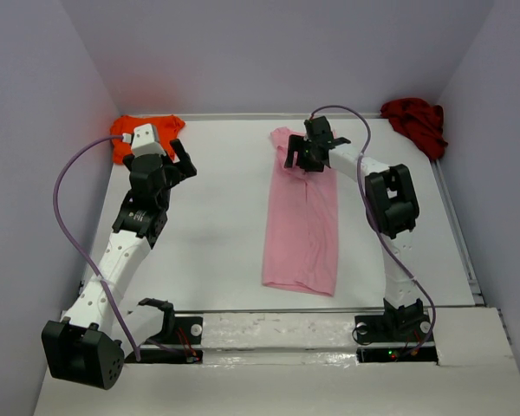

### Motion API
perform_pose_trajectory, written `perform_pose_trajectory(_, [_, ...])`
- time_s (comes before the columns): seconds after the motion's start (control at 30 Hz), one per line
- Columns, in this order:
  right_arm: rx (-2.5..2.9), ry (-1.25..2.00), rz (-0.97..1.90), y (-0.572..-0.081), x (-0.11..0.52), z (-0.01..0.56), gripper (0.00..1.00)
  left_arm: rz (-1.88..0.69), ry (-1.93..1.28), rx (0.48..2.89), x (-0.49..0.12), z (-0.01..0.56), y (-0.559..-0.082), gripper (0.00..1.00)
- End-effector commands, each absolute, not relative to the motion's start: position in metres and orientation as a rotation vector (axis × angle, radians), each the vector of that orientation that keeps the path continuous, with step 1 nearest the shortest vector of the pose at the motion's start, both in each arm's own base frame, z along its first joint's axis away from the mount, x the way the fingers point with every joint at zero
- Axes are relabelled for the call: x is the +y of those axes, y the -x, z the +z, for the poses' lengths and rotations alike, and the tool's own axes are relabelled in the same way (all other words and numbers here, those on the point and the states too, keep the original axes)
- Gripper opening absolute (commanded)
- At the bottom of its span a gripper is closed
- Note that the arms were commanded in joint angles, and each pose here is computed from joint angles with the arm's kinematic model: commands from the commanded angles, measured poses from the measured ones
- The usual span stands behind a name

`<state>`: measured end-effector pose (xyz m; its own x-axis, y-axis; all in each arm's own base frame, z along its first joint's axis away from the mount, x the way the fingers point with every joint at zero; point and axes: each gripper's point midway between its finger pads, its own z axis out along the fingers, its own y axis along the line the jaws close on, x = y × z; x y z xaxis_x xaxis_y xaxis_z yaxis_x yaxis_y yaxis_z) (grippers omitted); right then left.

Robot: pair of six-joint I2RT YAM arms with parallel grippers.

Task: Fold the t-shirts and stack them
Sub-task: Fold the tshirt

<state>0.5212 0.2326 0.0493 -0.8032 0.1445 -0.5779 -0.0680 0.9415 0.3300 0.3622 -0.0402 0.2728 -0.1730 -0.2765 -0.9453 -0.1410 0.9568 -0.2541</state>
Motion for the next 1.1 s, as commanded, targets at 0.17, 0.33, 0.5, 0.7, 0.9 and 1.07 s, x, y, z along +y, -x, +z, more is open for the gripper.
perform_pose_trajectory(0.17, [2.377, 0.004, 0.551, -0.533, 0.257, 0.075, 0.82, -0.157, 0.318, 1.674, -0.039, 0.301, -0.364, 0.99])
perform_pose_trajectory(0.33, [2.365, 0.024, 0.558, -0.529, 0.261, 0.085, 0.82, -0.156, 0.319, 1.671, -0.038, 0.302, -0.364, 0.99])
perform_pose_trajectory(0.5, [2.352, 0.028, 0.559, -0.530, 0.261, 0.093, 0.82, -0.157, 0.320, 1.673, -0.037, 0.301, -0.365, 0.99])
perform_pose_trajectory(0.7, [2.332, 0.038, 0.543, -0.530, 0.263, 0.104, 0.82, -0.156, 0.321, 1.674, -0.037, 0.301, -0.365, 0.99])
perform_pose_trajectory(0.9, [2.312, 0.047, 0.539, -0.532, 0.263, 0.115, 0.82, -0.156, 0.323, 1.671, -0.035, 0.302, -0.365, 0.99])
perform_pose_trajectory(1.07, [2.297, 0.067, 0.535, -0.539, 0.265, 0.116, 0.81, -0.164, 0.320, 1.673, -0.036, 0.301, -0.365, 0.99])
